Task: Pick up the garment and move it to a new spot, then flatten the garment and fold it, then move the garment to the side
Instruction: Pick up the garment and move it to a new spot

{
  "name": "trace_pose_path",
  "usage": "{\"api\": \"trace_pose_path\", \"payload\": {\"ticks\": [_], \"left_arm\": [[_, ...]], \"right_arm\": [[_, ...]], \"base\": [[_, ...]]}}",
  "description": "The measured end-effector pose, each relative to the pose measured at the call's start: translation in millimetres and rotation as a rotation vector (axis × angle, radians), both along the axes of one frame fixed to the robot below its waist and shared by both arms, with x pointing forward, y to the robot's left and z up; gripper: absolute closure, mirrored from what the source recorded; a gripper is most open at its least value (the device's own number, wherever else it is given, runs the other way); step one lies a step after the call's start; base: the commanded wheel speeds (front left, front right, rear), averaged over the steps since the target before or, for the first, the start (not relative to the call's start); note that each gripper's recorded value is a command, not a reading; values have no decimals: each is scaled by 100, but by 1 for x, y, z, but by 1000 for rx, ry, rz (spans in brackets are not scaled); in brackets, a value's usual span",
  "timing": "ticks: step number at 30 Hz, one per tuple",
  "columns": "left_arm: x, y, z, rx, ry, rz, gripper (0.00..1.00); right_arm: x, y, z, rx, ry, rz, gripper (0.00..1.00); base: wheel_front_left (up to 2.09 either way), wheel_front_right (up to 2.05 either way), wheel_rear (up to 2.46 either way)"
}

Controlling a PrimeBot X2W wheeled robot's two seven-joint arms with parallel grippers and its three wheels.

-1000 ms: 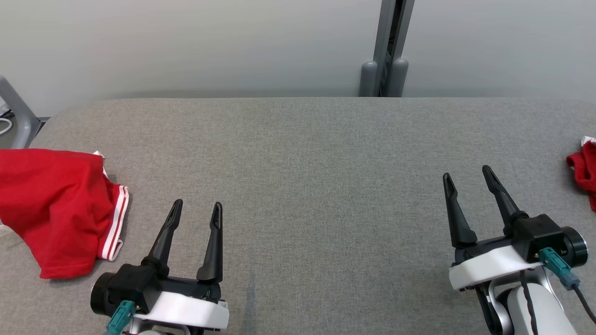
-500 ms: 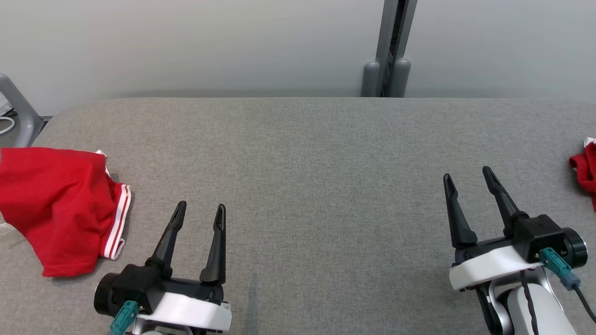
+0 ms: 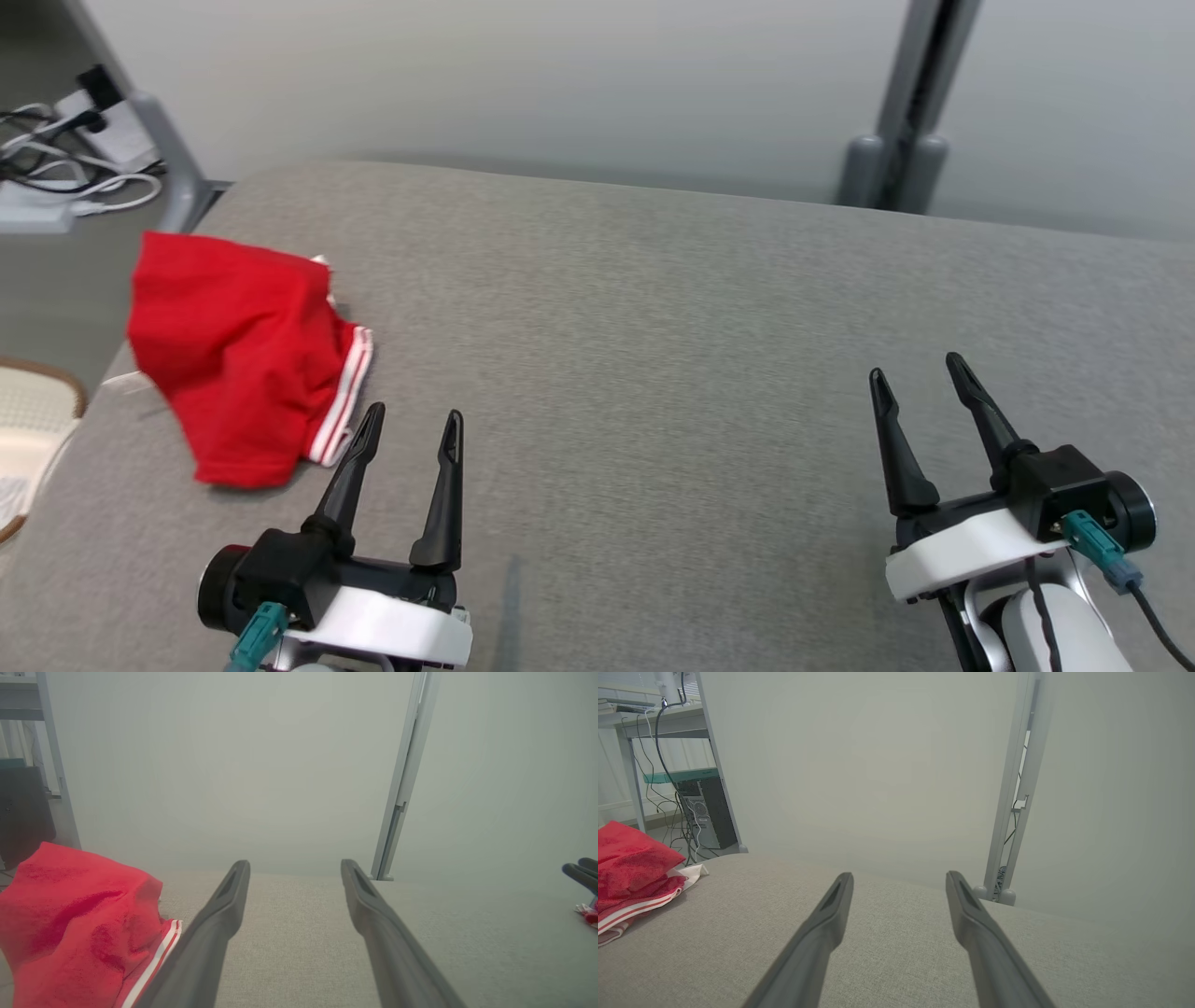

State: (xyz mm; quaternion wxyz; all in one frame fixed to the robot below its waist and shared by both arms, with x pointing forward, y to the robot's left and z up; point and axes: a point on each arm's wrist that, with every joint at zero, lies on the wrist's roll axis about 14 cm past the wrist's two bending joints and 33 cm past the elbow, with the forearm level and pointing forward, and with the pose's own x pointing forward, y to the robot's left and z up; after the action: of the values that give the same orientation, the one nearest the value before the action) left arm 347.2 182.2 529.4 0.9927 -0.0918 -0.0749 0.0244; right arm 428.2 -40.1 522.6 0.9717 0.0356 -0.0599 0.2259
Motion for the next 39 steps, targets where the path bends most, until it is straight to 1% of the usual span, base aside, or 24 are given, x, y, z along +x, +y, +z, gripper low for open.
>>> {"api": "trace_pose_path", "payload": {"ticks": [5,6,10,18,22,29,35,39], "left_arm": [[-20,27,-2,11,8,92,0],[-29,38,-1,12,6,131,0],[-50,58,-1,17,6,211,0],[-88,91,3,22,-6,347,0],[-91,96,4,24,-10,368,0],[-93,99,3,29,-4,378,0],[-87,90,-12,29,44,326,0],[-71,93,-14,42,58,297,0]], "right_arm": [[-3,37,-2,14,12,102,0],[-7,53,-2,18,17,145,0],[-15,82,-1,25,19,231,0],[-33,127,6,32,12,365,0],[-35,137,5,32,16,394,0],[-36,140,5,32,18,403,0],[-31,134,2,33,23,383,0],[-26,130,-5,20,25,372,0]], "base": [[0,0,0],[0,0,0],[0,0,0],[0,0,0],[0,0,0],[0,0,0],[0,0,0],[0,0,0]]}}
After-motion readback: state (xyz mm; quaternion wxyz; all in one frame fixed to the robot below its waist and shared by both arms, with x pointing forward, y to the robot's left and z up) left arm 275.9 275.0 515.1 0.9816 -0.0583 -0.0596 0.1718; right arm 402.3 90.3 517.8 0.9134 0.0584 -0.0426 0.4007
